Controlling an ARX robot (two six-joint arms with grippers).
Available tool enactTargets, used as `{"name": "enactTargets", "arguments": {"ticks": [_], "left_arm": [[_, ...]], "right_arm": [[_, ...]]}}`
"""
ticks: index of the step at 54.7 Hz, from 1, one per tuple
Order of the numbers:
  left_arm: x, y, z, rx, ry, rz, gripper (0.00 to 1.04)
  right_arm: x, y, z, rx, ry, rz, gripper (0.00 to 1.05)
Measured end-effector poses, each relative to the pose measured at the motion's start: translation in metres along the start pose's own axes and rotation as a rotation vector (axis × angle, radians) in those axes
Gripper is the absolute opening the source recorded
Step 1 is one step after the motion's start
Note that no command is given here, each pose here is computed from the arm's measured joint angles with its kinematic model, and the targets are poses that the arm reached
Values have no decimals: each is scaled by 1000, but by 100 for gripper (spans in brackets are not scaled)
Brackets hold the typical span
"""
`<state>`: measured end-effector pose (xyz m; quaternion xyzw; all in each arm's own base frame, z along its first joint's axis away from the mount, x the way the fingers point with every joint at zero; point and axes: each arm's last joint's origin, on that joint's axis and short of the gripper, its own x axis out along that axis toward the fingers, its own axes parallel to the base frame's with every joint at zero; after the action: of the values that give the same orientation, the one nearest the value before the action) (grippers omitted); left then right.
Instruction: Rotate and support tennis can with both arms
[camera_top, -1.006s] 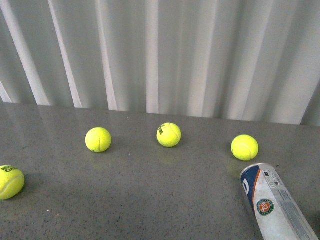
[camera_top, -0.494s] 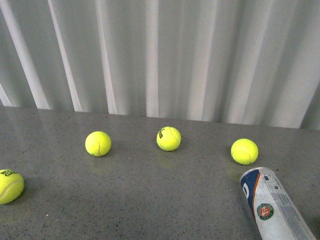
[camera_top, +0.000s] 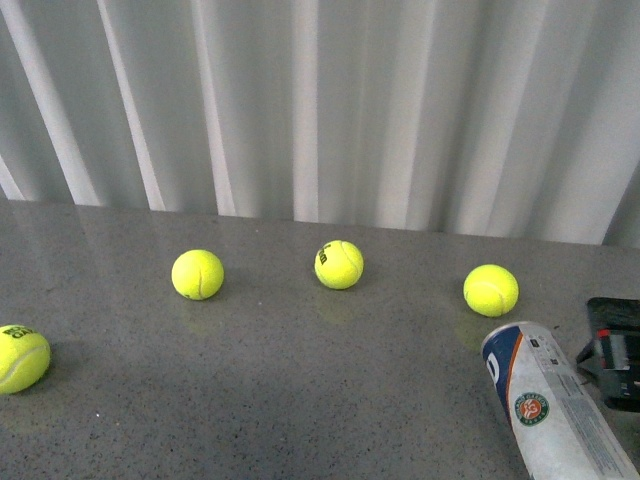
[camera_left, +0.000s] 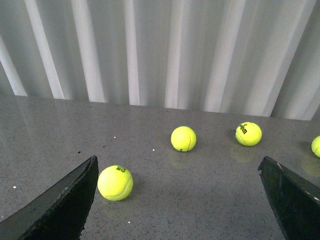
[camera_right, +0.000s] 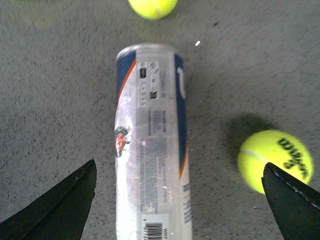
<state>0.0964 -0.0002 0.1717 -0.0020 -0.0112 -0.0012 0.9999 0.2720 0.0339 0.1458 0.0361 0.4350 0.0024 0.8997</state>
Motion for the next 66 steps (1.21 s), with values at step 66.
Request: {"name": "enactTargets", "arguments": {"ticks": [66], "left_arm": [[0,0,0,0,0,0,98]], "right_arm": [[101,26,-19,-160,182,130,59]]}}
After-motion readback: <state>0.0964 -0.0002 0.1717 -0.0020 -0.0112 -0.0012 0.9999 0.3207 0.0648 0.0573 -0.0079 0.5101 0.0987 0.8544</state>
